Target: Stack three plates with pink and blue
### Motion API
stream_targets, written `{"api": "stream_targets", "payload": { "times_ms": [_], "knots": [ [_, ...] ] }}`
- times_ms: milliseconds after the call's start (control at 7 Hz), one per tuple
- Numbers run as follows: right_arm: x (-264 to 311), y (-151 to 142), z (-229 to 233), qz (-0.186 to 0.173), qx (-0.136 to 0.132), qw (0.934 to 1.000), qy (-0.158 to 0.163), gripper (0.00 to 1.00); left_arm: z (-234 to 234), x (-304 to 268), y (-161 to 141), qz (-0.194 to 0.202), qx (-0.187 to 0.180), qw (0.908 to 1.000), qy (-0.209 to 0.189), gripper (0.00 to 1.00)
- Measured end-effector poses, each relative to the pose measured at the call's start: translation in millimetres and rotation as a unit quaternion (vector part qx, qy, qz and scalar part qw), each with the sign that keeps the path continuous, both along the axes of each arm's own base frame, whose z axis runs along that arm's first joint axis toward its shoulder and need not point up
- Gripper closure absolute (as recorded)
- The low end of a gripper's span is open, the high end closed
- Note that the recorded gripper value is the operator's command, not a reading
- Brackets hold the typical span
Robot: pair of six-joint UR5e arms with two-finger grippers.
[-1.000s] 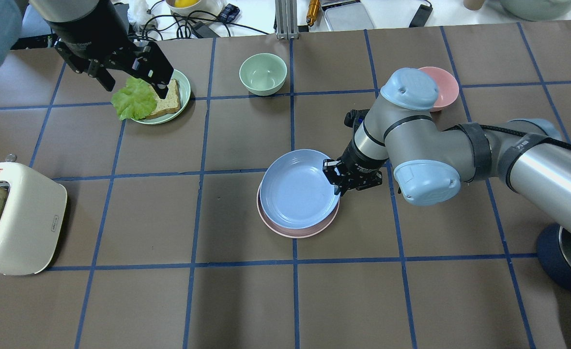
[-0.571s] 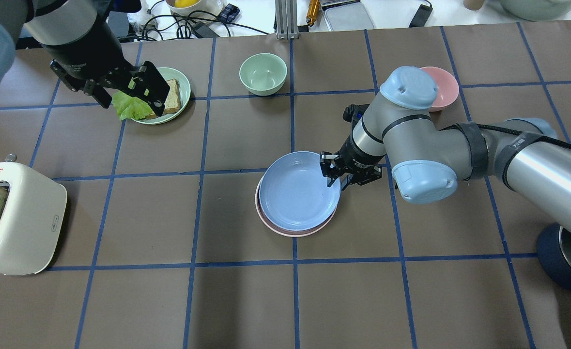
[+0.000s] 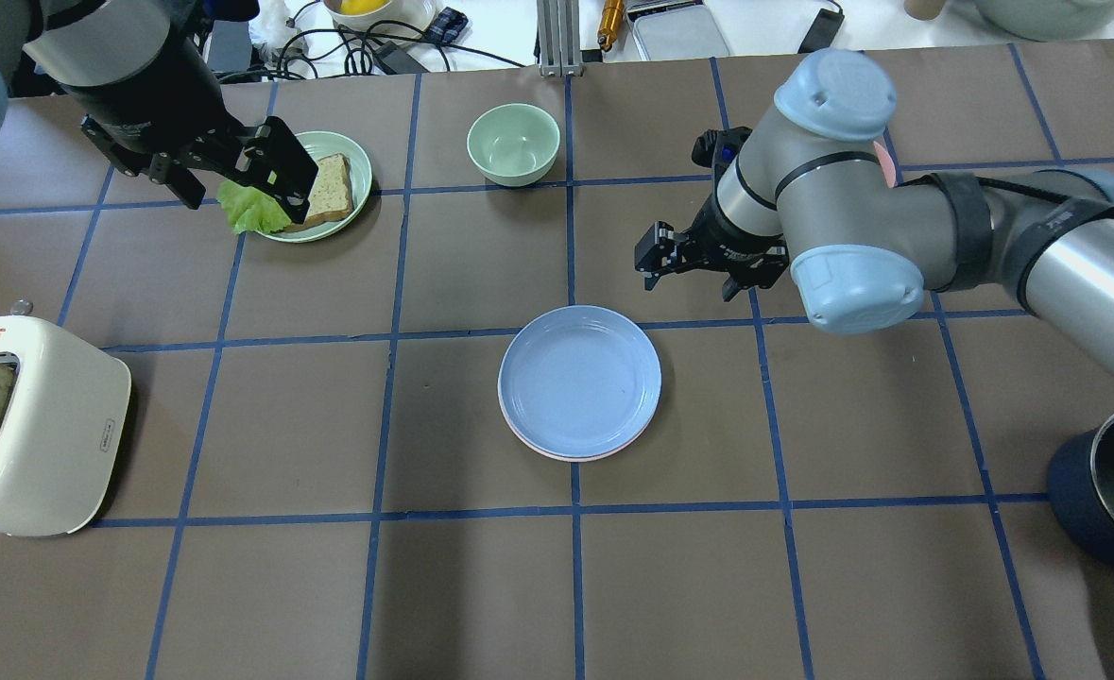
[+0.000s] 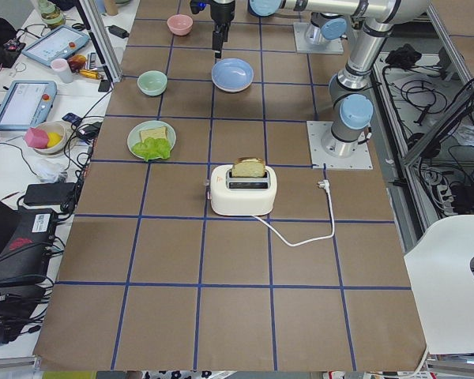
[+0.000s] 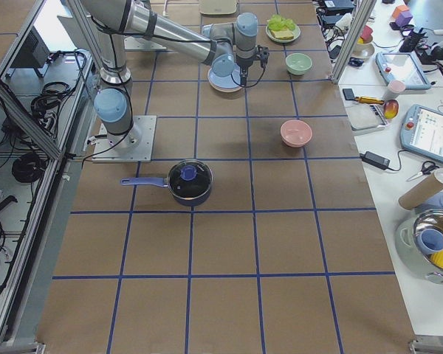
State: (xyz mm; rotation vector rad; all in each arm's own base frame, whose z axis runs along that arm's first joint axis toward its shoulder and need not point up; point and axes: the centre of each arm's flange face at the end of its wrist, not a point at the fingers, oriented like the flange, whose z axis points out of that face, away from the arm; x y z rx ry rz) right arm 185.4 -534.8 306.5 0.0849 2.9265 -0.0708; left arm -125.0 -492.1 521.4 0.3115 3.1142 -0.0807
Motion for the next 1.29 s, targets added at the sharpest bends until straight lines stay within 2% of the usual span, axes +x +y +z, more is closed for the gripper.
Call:
{"api": "stream_targets", "payload": {
  "times_ms": [143,286,429,571,857,1000,1286],
  "knots": [
    [-25.8,-17.5,27.6,0.020,0.000,0.9996,0.022,0.00,0.0,0.2,-0.3,0.004,-0.001,1.0000,0.001,0.00],
    [-47.6,-29.2,62.6,0.038,0.003,0.9975,0.059,0.00,0.1,0.3,-0.6,0.014,-0.002,0.9999,0.001,0.00],
    [-58.6,-27.1,101.4,0.051,0.007,0.9945,0.092,0.00,0.6,0.2,-0.9,0.034,-0.003,0.9994,0.003,0.00],
    [-60.8,-11.6,138.9,0.057,0.005,0.9928,0.105,0.00,1.6,-0.2,-1.2,0.054,-0.006,0.9985,0.004,0.00],
    [-59.6,28.9,195.8,0.060,-0.018,0.9914,0.115,0.00,1.6,-0.4,-3.9,0.085,-0.011,0.9963,0.007,0.00],
    [-59.1,44.0,210.3,0.058,-0.022,0.9913,0.116,0.00,1.7,-0.1,-4.3,0.091,-0.013,0.9958,0.007,0.00],
    [-57.4,54.6,212.6,0.050,-0.013,0.9923,0.112,0.00,2.0,1.3,-4.6,0.095,-0.014,0.9954,0.007,0.00]
  ]
}}
